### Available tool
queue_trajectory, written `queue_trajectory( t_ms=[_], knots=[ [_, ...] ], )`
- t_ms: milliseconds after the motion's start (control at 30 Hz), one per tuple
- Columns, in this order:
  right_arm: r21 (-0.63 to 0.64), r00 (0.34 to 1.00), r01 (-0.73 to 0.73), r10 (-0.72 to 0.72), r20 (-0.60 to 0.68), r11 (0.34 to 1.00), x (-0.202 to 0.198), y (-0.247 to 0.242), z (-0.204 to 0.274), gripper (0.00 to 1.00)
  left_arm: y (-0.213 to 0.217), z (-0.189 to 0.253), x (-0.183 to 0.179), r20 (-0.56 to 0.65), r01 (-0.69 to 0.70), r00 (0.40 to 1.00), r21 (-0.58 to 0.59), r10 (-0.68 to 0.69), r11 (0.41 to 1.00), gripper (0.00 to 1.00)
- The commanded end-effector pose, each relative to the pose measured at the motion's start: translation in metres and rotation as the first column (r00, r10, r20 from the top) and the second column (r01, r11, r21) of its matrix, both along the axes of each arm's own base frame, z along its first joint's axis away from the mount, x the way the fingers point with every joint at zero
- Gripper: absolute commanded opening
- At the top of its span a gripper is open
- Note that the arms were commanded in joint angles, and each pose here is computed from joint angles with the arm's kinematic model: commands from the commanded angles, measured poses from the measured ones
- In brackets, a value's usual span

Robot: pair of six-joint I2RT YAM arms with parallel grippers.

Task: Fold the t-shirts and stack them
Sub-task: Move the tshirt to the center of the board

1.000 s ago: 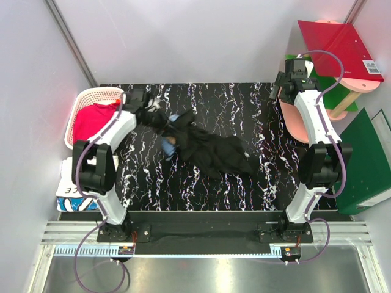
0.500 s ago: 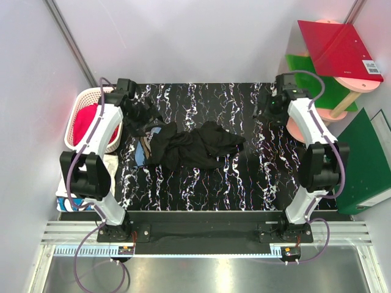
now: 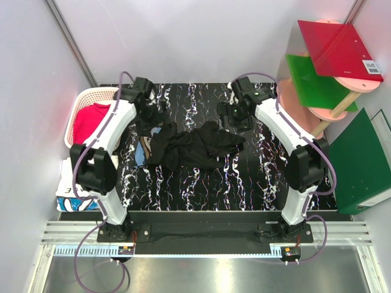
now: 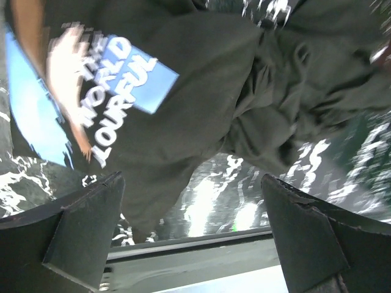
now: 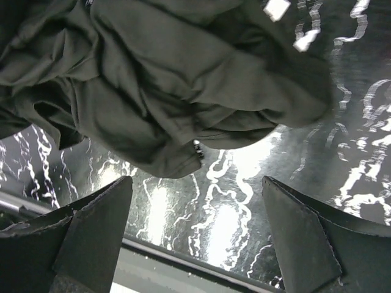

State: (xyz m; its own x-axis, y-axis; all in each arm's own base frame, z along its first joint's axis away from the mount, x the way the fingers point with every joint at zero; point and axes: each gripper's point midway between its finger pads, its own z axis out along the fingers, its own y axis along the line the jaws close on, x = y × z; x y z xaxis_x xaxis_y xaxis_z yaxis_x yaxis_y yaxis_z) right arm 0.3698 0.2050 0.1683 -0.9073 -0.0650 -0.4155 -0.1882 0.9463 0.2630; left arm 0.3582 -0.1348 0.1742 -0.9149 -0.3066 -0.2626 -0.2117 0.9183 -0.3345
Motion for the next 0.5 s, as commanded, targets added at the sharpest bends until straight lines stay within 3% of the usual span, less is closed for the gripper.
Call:
queue_trajectory(
  t_ms=[0, 167, 200, 267, 300, 467],
  knots=[
    [0.007, 0.991, -0.096, 0.096, -0.088, 0.995, -0.019, 0.027, -0.010, 0.94, -0.007, -0.017, -0.006, -0.053, 0.164, 0.986, 0.124, -0.159, 0.979, 0.99],
    [0.040, 0.962, -0.152, 0.157, -0.224, 0.988, -0.037, 0.051, -0.033, 0.93, -0.005, -0.042, -0.022, -0.158, 0.260, 0.961, 0.236, -0.227, 0.936, 0.99],
    [0.039, 0.955, -0.155, 0.160, -0.251, 0.987, -0.041, 0.053, -0.037, 0.93, 0.003, -0.048, -0.021, -0.176, 0.258, 0.961, 0.285, -0.214, 0.923, 0.83],
    [0.047, 0.946, -0.160, 0.167, -0.279, 0.986, -0.042, 0.059, -0.041, 0.92, 0.006, -0.053, -0.022, -0.189, 0.246, 0.963, 0.309, -0.195, 0.919, 0.24],
    [0.057, 0.941, -0.166, 0.175, -0.289, 0.985, -0.044, 0.063, -0.038, 0.92, 0.013, -0.057, -0.022, -0.197, 0.237, 0.964, 0.345, -0.177, 0.908, 0.00],
    [0.061, 0.931, -0.175, 0.185, -0.314, 0.983, -0.046, 0.066, -0.037, 0.89, 0.028, -0.048, -0.014, -0.170, 0.178, 0.978, 0.410, -0.117, 0.895, 0.00]
  ],
)
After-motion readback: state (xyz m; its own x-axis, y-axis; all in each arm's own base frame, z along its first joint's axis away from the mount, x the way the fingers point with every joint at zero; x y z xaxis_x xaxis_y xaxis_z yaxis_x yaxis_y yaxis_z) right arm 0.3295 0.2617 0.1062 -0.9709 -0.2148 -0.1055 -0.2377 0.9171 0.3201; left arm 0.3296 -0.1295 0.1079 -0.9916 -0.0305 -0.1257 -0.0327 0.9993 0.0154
